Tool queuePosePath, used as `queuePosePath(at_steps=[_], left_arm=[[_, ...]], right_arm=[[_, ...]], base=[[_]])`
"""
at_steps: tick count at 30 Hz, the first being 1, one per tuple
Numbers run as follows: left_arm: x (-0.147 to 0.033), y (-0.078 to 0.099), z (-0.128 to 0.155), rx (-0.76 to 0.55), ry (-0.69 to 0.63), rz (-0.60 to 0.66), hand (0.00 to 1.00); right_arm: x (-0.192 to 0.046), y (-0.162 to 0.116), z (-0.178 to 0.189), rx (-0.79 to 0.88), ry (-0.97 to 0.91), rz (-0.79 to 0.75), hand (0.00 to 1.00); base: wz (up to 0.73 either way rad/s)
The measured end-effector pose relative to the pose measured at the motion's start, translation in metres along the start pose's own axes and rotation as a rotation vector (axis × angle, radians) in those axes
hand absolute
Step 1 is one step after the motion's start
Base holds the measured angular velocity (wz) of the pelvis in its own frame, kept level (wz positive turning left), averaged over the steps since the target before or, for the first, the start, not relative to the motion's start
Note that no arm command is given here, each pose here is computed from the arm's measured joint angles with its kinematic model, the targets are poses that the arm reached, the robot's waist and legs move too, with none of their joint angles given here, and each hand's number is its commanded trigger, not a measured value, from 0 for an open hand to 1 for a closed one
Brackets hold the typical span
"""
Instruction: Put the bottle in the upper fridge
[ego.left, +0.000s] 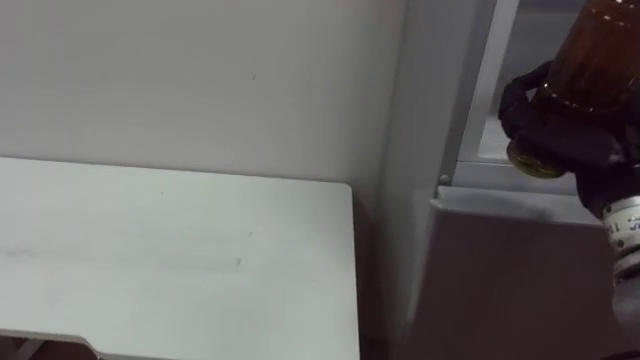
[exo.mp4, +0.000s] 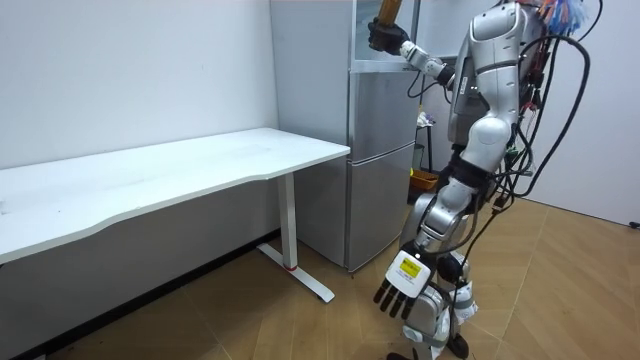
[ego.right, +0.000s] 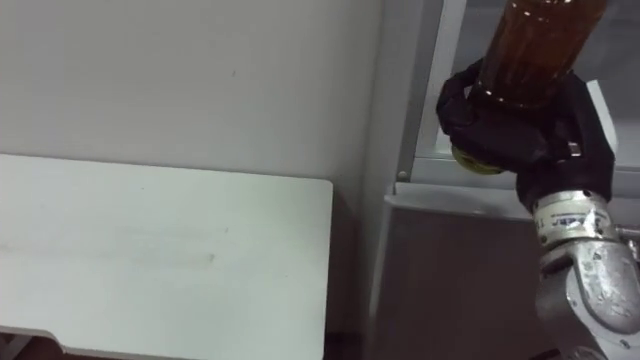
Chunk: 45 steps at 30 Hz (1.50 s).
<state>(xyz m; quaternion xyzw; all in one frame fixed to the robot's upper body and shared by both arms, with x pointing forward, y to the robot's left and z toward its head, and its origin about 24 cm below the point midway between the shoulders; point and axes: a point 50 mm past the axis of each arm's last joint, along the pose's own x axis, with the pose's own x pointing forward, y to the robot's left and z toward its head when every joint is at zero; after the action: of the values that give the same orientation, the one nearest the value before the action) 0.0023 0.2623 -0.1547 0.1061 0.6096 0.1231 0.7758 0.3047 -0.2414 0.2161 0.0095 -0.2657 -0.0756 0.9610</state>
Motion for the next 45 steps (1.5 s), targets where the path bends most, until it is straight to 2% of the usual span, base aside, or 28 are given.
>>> queuePosePath(at_steps=[7, 16, 23, 28, 38, 45], left_arm=[[0.0, 0.002, -0.003, -0.004, 0.013, 0.001, 0.0], [-0.001, 0.006, -0.008, -0.036, 0.041, 0.013, 0.0], [-0.003, 0.008, -0.018, -0.035, 0.081, 0.029, 0.0], [-0.004, 0.011, -0.021, -0.04, 0.092, 0.053, 0.0], [-0.007, 0.023, -0.026, -0.034, 0.102, 0.084, 0.0], [-0.009, 0.027, -0.032, -0.029, 0.121, 0.097, 0.0]], right_arm=[[0.002, -0.007, 0.0, 0.079, 0.043, -0.018, 1.0], [0.002, -0.015, -0.009, 0.07, 0.113, -0.05, 1.0], [0.003, -0.034, -0.012, 0.137, 0.146, -0.147, 1.0], [0.005, -0.05, -0.016, 0.114, 0.186, -0.192, 1.0], [0.004, -0.065, -0.026, 0.077, 0.268, -0.265, 1.0], [0.007, -0.075, -0.017, 0.007, 0.265, -0.297, 1.0]], base=[[-0.05], [-0.01], [-0.05], [0.0], [0.0], [0.0]])
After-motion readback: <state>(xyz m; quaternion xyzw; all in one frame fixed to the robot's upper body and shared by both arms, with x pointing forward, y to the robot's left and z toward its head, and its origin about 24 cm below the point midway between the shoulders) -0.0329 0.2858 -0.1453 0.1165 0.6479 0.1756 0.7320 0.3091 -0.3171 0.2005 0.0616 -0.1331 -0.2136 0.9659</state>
